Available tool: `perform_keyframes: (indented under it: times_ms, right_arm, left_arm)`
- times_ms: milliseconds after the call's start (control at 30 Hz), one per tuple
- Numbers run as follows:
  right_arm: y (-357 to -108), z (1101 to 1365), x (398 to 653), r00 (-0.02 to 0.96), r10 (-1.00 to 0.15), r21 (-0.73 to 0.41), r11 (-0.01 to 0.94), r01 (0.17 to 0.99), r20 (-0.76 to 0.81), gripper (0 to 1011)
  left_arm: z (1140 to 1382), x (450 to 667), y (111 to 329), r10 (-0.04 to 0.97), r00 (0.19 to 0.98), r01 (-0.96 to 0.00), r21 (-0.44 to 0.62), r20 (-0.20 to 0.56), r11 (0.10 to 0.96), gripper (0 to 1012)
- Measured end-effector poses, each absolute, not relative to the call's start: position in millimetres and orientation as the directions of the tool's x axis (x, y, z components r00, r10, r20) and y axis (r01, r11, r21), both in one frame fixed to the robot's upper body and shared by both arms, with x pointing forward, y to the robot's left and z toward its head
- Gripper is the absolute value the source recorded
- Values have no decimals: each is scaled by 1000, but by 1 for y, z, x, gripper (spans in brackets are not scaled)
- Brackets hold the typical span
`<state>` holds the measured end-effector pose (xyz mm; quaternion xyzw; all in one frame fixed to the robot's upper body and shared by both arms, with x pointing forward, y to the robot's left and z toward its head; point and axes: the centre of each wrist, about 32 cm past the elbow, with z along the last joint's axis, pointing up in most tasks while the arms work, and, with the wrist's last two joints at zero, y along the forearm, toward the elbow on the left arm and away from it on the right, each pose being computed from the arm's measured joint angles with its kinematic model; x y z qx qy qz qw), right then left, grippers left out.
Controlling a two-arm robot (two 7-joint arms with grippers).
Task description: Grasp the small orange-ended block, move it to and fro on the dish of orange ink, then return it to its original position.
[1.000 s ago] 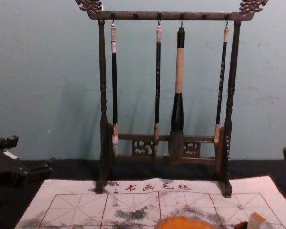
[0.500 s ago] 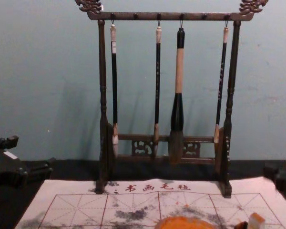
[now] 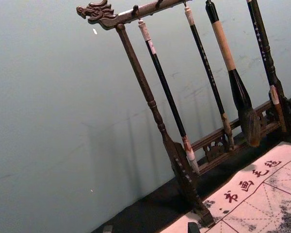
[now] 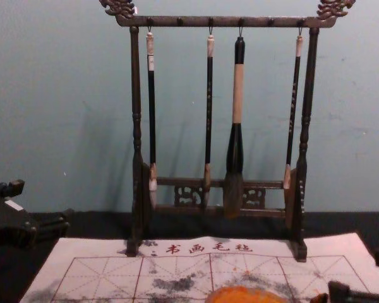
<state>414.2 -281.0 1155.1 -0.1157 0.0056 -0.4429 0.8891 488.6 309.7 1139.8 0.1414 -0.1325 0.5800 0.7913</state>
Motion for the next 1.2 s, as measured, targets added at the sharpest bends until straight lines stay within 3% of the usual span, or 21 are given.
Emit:
perform_keyframes:
  times_ms: [1200]
  right_arm:
    - [-272, 1135, 434, 601, -799, -285, 568, 772, 36, 1002]
  left_arm:
    - [1140, 489, 310, 880, 292, -955, 70, 374, 287, 1001]
